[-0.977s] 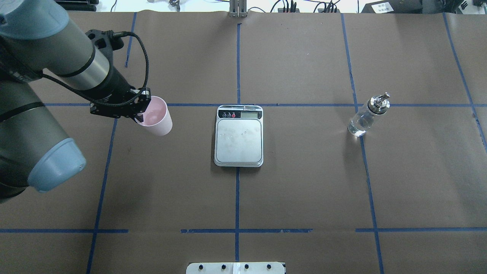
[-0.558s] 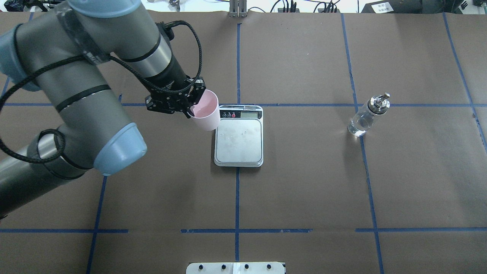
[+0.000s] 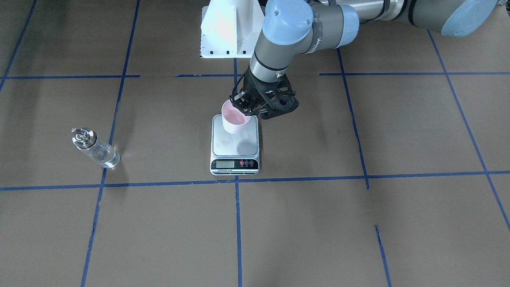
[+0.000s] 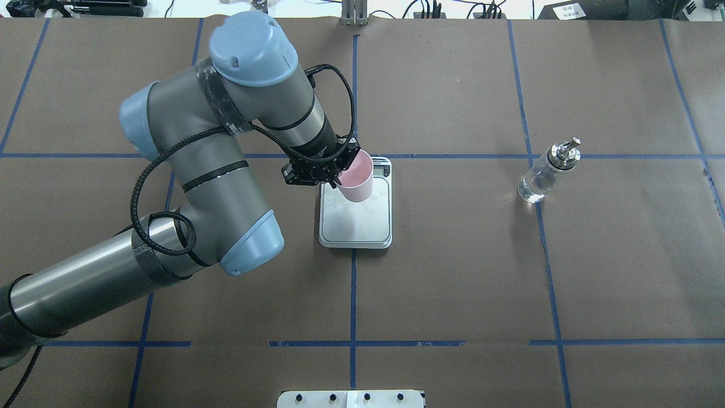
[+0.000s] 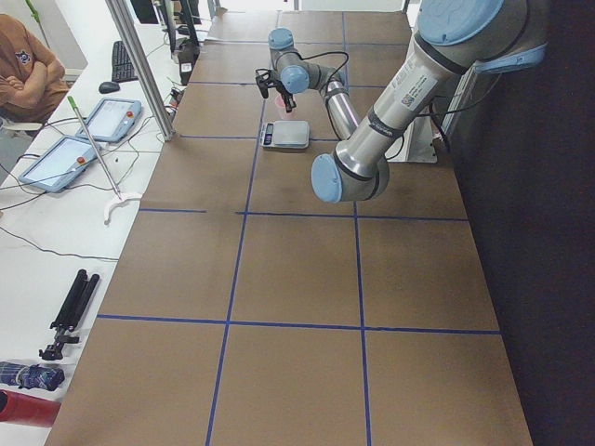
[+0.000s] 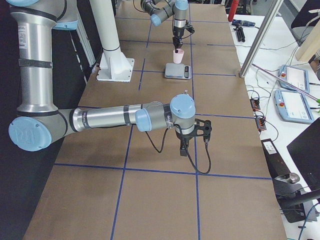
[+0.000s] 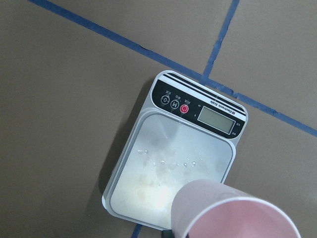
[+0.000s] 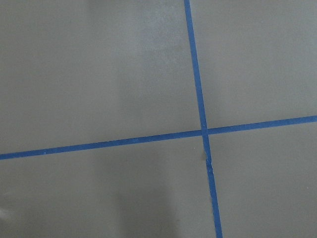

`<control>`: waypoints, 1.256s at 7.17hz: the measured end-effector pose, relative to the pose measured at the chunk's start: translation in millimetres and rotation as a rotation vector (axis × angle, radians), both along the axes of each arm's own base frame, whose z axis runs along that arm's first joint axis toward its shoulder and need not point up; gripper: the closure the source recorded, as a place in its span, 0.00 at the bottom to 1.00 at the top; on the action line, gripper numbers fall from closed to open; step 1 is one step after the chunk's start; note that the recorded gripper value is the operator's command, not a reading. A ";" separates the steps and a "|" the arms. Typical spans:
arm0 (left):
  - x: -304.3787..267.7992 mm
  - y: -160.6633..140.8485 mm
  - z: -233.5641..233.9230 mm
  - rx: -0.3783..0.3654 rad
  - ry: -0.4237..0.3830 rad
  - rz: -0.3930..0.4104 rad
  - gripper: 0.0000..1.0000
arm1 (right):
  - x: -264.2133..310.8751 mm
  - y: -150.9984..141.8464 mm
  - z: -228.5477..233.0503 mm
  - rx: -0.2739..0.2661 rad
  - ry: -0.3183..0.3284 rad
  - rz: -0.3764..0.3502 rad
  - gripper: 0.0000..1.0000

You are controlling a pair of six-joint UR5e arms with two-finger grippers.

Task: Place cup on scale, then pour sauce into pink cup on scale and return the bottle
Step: 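Carry the pink cup with the left gripper over the scale, then lower the cup onto the scale and open the left gripper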

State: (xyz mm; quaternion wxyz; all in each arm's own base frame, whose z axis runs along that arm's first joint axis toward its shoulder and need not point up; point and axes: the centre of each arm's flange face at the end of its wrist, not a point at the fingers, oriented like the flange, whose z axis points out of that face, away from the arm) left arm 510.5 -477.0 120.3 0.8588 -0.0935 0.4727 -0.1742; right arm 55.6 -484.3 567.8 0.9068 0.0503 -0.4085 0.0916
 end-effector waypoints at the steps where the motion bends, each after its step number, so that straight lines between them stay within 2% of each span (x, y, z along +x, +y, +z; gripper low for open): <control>1: 13.7 4.1 4.4 0.009 -0.019 -0.011 1.00 | -0.8 -0.2 -0.4 0.002 -0.001 -0.001 0.00; 5: 48.3 10.3 20.0 0.028 -0.086 -0.035 1.00 | -2.0 -1.5 -2.0 0.006 -0.001 -0.004 0.00; 6: 51.1 11.7 21.6 0.033 -0.092 -0.035 0.85 | -2.1 -2.6 -3.3 0.008 -0.002 -0.004 0.00; 7: 51.9 12.7 21.7 0.037 -0.093 -0.033 0.01 | -2.1 -4.2 -5.1 0.010 -0.002 -0.004 0.00; 9: 51.0 13.5 21.6 0.044 -0.092 -0.030 0.00 | -3.6 -5.8 -6.7 0.013 -0.003 -0.008 0.00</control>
